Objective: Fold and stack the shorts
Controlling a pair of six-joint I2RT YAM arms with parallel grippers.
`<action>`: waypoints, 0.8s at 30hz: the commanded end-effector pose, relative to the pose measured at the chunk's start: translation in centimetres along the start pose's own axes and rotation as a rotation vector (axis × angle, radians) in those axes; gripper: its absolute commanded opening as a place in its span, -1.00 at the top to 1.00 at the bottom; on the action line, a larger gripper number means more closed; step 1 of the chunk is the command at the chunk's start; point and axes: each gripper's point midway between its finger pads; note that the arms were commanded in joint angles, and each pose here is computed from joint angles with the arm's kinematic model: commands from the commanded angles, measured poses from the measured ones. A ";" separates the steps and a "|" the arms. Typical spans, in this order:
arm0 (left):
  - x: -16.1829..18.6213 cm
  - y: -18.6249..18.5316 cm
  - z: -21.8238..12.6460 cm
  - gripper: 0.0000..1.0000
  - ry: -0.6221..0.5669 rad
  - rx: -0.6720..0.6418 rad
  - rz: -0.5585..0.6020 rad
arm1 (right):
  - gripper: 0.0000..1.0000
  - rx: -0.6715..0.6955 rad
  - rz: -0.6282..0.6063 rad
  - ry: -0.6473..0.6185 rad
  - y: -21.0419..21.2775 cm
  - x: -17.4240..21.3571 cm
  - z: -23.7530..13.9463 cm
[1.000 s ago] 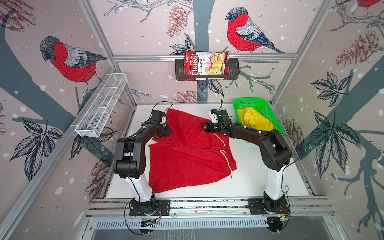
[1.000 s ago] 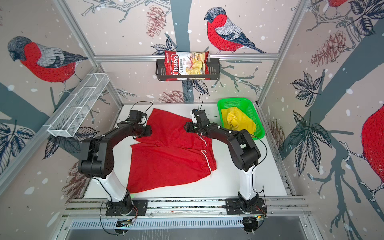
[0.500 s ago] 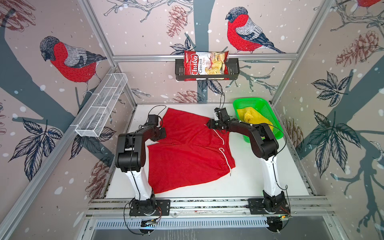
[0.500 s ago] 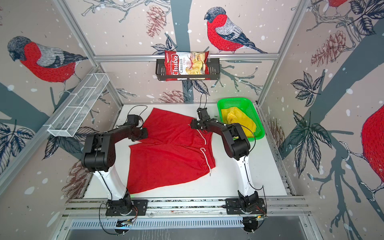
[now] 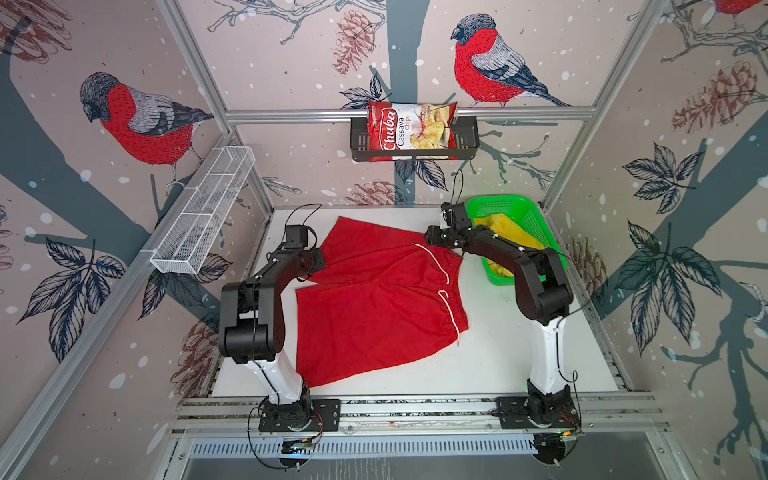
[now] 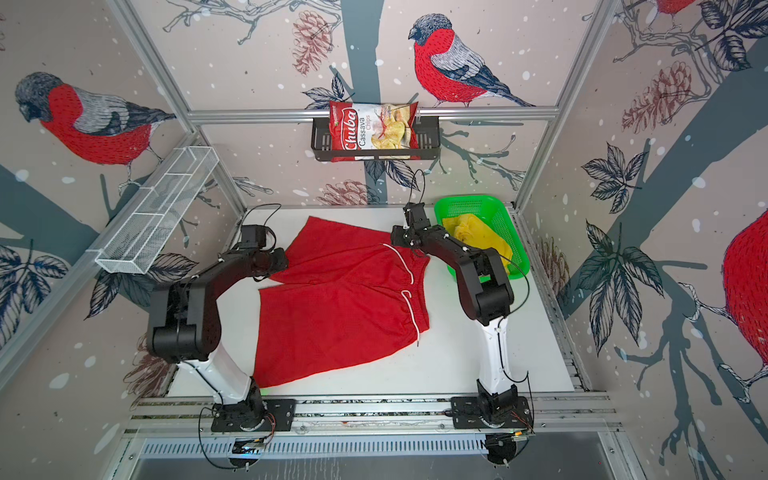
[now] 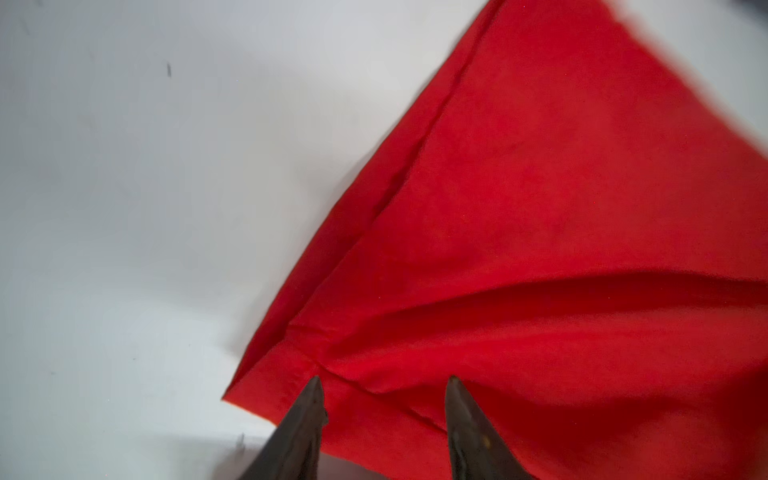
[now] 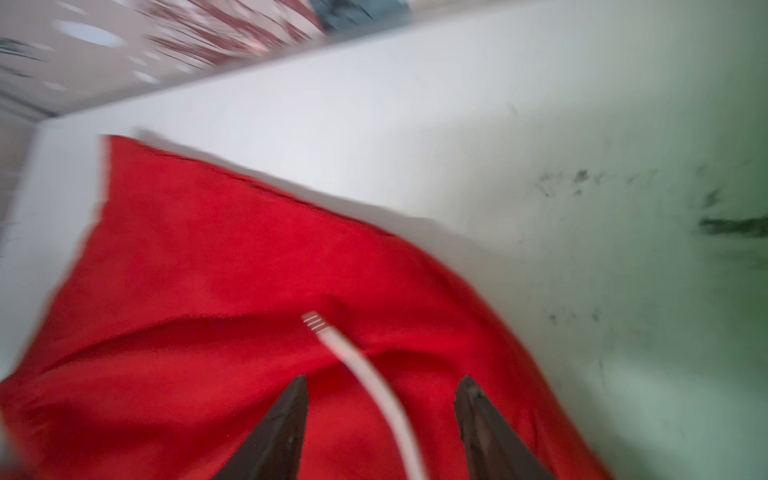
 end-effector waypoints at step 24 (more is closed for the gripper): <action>-6.1 -13.4 10.6 0.13 -0.089 0.262 -0.042 | -0.14 -0.329 -0.039 0.161 13.2 19.0 -10.1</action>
Point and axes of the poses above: each gripper's point midway between its finger pads, its own z axis out along the fingers, its own y axis along the line the jaws close on, x = y × z, and after that the axes turned 8 degrees about -z, right-handed
